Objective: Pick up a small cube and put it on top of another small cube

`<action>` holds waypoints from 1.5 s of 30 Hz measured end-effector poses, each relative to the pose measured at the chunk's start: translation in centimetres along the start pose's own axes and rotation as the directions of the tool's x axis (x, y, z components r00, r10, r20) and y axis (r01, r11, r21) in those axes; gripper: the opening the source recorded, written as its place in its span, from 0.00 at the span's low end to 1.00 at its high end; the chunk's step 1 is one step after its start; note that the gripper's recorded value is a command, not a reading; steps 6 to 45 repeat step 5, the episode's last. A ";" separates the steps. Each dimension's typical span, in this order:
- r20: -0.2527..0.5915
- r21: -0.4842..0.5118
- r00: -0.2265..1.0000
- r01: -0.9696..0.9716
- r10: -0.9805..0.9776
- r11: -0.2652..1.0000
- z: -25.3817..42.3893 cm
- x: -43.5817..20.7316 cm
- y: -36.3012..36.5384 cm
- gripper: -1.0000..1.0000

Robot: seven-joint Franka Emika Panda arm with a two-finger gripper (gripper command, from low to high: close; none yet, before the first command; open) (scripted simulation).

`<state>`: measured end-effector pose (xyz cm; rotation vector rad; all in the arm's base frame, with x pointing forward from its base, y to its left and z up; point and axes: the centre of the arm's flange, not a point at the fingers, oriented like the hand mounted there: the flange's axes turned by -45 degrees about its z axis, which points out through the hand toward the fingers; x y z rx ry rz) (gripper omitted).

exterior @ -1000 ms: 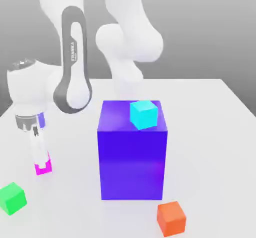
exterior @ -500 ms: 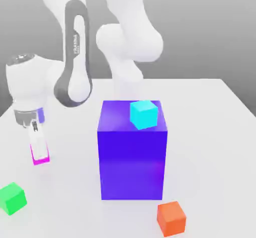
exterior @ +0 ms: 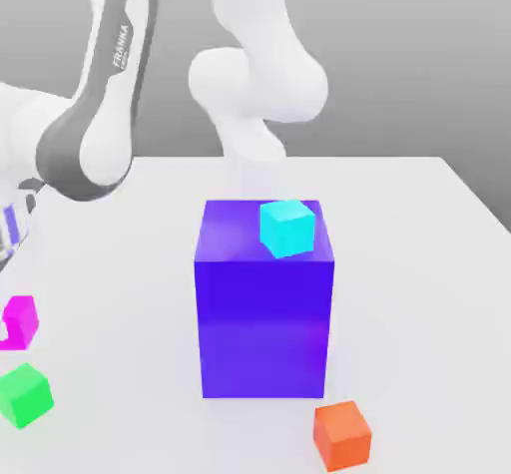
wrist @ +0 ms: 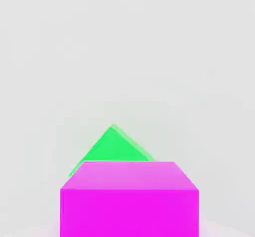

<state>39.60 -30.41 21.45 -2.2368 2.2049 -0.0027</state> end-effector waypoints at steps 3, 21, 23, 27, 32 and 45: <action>0.000 0.000 1.000 -0.003 0.003 1.000 2.7 0.0 -0.1 1.00; 0.000 0.000 1.000 -0.003 0.003 1.000 2.7 0.0 -0.1 1.00; 0.000 0.000 1.000 -0.003 0.003 1.000 2.7 0.0 -0.1 1.00; 0.000 0.000 1.000 -0.003 0.003 1.000 2.7 0.0 -0.1 1.00; 0.000 0.000 1.000 -0.003 0.003 1.000 2.7 0.0 -0.1 1.00; 0.000 0.000 1.000 -0.003 0.003 1.000 2.7 0.0 -0.1 1.00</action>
